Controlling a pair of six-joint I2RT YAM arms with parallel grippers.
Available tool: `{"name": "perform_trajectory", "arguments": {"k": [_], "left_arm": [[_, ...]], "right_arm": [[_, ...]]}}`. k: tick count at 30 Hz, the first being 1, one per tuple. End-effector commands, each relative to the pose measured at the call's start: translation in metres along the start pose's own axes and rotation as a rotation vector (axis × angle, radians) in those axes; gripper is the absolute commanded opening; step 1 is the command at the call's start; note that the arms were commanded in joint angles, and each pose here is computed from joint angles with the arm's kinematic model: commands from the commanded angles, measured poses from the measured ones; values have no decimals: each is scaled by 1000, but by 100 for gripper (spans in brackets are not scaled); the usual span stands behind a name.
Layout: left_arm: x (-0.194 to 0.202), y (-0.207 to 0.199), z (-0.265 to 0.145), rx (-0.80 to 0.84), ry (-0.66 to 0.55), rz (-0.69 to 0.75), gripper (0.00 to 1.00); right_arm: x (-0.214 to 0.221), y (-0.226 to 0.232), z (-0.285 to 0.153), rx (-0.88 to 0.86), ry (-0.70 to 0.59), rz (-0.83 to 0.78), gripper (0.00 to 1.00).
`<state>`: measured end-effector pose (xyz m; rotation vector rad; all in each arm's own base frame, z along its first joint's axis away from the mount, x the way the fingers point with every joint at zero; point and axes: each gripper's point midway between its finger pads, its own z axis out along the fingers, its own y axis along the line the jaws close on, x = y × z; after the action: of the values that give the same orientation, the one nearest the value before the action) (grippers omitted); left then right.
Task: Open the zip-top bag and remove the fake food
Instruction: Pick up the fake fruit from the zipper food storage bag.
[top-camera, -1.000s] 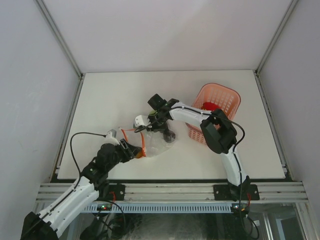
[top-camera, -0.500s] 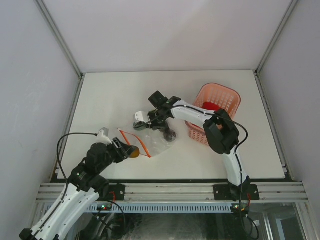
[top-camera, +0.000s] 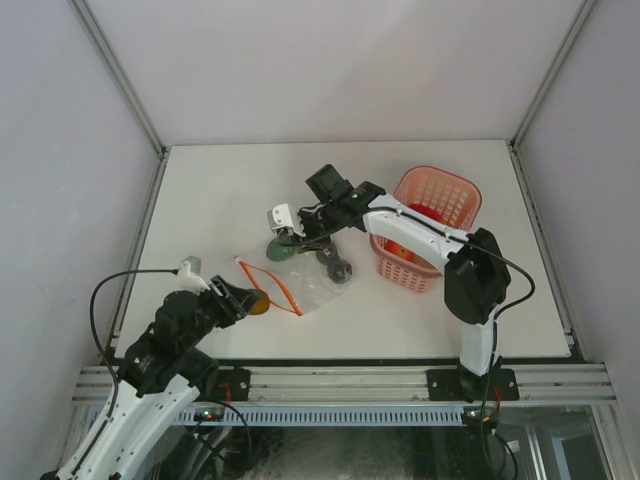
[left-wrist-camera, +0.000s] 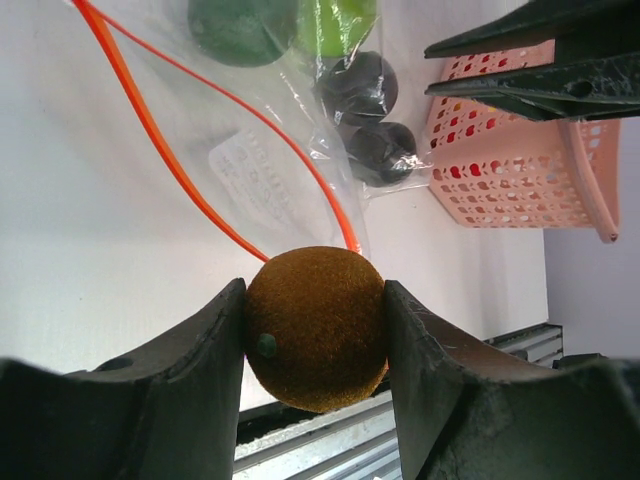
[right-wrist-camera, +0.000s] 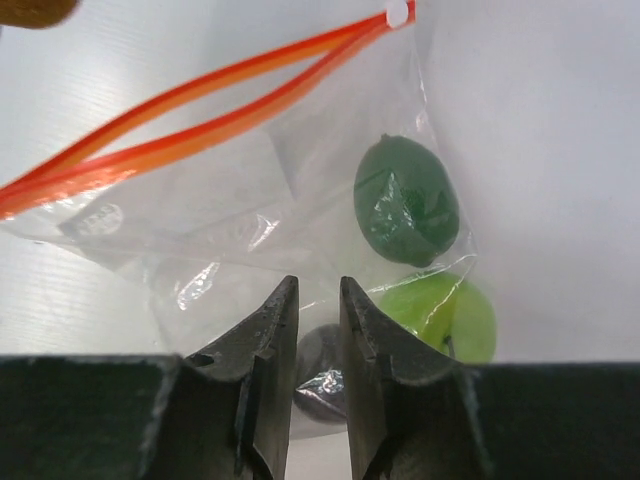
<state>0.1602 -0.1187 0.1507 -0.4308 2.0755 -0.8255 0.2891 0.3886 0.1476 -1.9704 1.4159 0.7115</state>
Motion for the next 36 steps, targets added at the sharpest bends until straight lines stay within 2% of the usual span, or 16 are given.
{"name": "perform_trajectory", "arguments": {"k": [1, 7, 13, 20, 26, 30, 36], "left_arm": [[-22, -22, -16, 64, -68, -3, 21], [-31, -35, -22, 108, -97, -9, 21], [-45, -67, -29, 254, -147, -41, 21], [-59, -113, -29, 470, -179, -90, 21], [-72, -164, -34, 720, -177, -154, 20], [-77, -188, -38, 830, -163, -174, 20], [-82, -216, -32, 894, -152, -183, 20]], "right_arm": [[-37, 20, -22, -30, -101, -11, 23], [-62, 41, -44, -64, -188, -24, 26], [-79, 58, -72, -62, -243, -56, 29], [-103, 71, -131, -45, -367, -71, 33], [-117, 74, -183, -39, -543, -2, 45], [-117, 71, -212, -24, -635, 77, 57], [-102, 70, -235, 49, -662, 156, 68]]}}
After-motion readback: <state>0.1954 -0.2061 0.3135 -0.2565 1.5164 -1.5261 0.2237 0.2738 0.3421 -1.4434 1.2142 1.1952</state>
